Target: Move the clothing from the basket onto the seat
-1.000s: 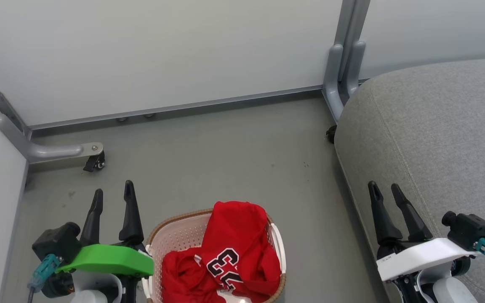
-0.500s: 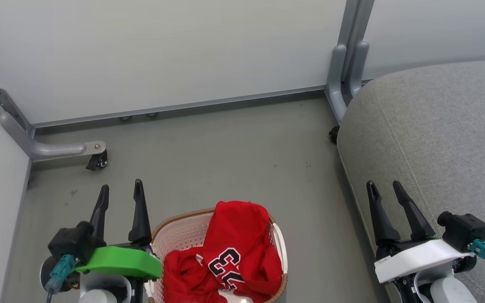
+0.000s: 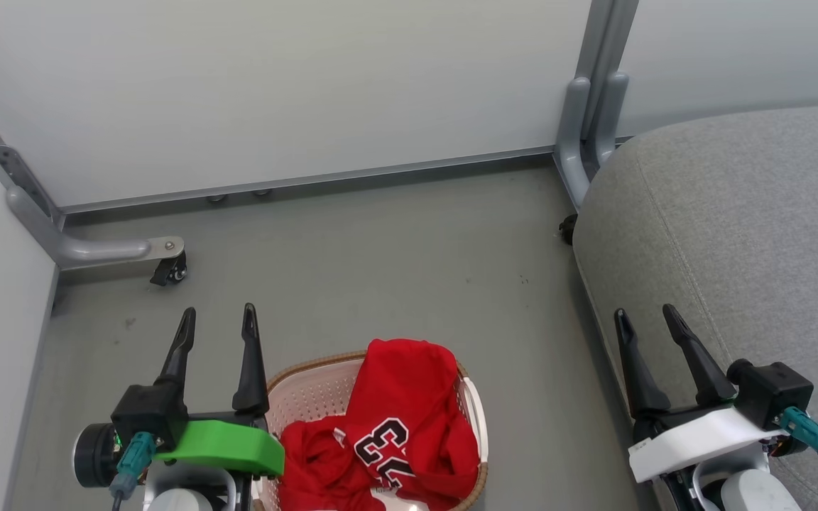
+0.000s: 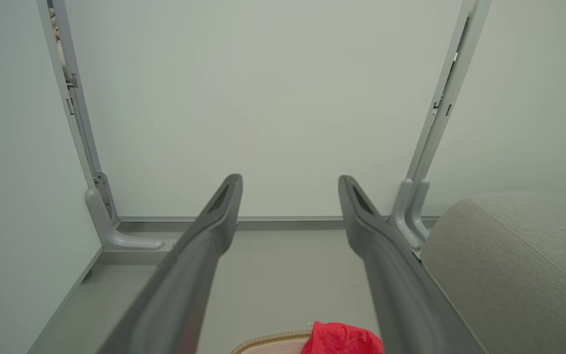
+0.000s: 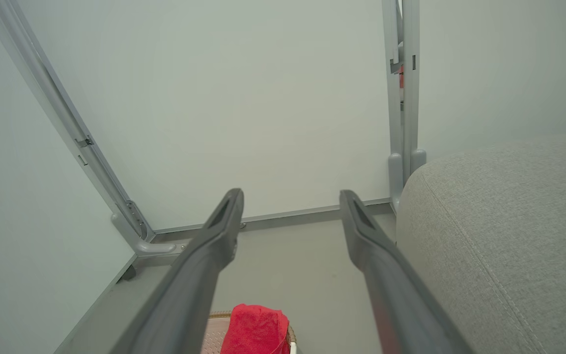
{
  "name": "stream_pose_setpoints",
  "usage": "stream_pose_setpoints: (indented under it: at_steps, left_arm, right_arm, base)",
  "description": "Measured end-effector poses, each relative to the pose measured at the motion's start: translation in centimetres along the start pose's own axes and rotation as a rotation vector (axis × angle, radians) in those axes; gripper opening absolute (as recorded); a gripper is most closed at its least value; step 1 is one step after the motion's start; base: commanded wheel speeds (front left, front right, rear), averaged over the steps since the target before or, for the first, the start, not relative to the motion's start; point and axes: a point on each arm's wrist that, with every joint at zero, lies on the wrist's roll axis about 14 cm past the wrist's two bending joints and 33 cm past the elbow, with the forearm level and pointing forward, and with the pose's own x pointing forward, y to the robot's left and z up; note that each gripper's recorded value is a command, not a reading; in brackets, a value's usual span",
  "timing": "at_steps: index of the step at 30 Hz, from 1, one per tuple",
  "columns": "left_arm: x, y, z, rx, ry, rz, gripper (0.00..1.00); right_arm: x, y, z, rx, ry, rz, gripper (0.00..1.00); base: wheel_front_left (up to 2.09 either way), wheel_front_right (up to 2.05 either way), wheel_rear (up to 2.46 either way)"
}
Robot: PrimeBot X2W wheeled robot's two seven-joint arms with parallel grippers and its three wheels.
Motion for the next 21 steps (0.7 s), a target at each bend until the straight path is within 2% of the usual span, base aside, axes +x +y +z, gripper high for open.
stream_pose_setpoints:
  at_steps: [21]
  left_arm:
    - [-0.2,-0.6,0.3,0.137,-0.032,-0.032,1.0]
  right_arm:
    - [0.1,0.1,-1.1,-0.151,0.031,0.017,1.0]
  base:
    - [0.0,0.0,0.0]
